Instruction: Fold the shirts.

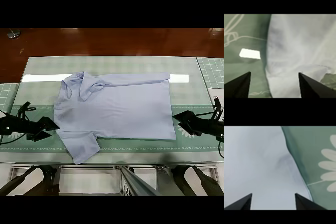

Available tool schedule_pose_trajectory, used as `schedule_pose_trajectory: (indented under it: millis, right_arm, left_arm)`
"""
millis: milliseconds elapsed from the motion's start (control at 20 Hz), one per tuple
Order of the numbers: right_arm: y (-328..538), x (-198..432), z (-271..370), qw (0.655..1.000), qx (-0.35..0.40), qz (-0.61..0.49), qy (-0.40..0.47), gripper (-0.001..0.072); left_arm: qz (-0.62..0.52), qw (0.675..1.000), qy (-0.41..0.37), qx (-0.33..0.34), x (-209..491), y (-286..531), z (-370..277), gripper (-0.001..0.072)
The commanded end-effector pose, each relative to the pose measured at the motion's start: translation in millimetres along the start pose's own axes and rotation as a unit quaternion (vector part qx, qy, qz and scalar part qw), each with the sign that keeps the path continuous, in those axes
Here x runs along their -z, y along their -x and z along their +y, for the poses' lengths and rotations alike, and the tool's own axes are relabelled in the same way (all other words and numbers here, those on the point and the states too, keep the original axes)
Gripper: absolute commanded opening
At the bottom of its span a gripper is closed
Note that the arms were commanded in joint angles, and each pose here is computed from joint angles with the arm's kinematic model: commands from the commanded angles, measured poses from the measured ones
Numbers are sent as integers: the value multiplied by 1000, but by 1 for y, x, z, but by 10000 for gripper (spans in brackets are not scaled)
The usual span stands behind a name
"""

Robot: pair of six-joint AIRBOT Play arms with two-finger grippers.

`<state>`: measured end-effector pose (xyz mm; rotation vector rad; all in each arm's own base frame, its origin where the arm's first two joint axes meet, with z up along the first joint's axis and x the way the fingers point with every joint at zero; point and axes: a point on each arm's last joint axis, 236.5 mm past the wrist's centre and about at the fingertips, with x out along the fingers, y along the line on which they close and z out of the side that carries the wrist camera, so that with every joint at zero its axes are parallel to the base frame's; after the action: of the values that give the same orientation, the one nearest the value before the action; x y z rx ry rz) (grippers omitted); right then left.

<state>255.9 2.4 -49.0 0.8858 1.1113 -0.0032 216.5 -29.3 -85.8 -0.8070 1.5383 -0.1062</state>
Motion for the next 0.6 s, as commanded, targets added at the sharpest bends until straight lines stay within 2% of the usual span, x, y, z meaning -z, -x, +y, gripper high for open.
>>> schedule_pose_trajectory:
  millis: [0, 150, 200, 250, 300, 450, 550]
  right_arm:
    - [6, -14, -17, 999, 30, -42, 3, 620]
    - [45, -35, -59, 991, 115, -61, -16, 620]
    - [50, -26, -74, 988, 141, -45, -32, 620]
    - [52, -13, -88, 984, 168, -25, -51, 620]
    - [50, 3, -95, 981, 182, 4, -61, 620]
    - [29, 48, -89, 980, 164, 75, -82, 620]
    - [19, 57, -79, 981, 153, 100, -61, 620]
  left_arm:
    - [-33, 998, 0, 49, -3, -21, -19, 700]
    - [-48, 997, -23, 55, -7, -33, -35, 697]
    - [-48, 996, -43, 64, -6, -35, -43, 582]
    - [-44, 995, -57, 64, -3, -37, -46, 175]
    - [-41, 995, -64, 65, -2, -37, -47, 30]
    - [-29, 994, -81, 72, 4, -35, -51, 30]
    - [-27, 993, -84, 74, 4, -33, -53, 30]
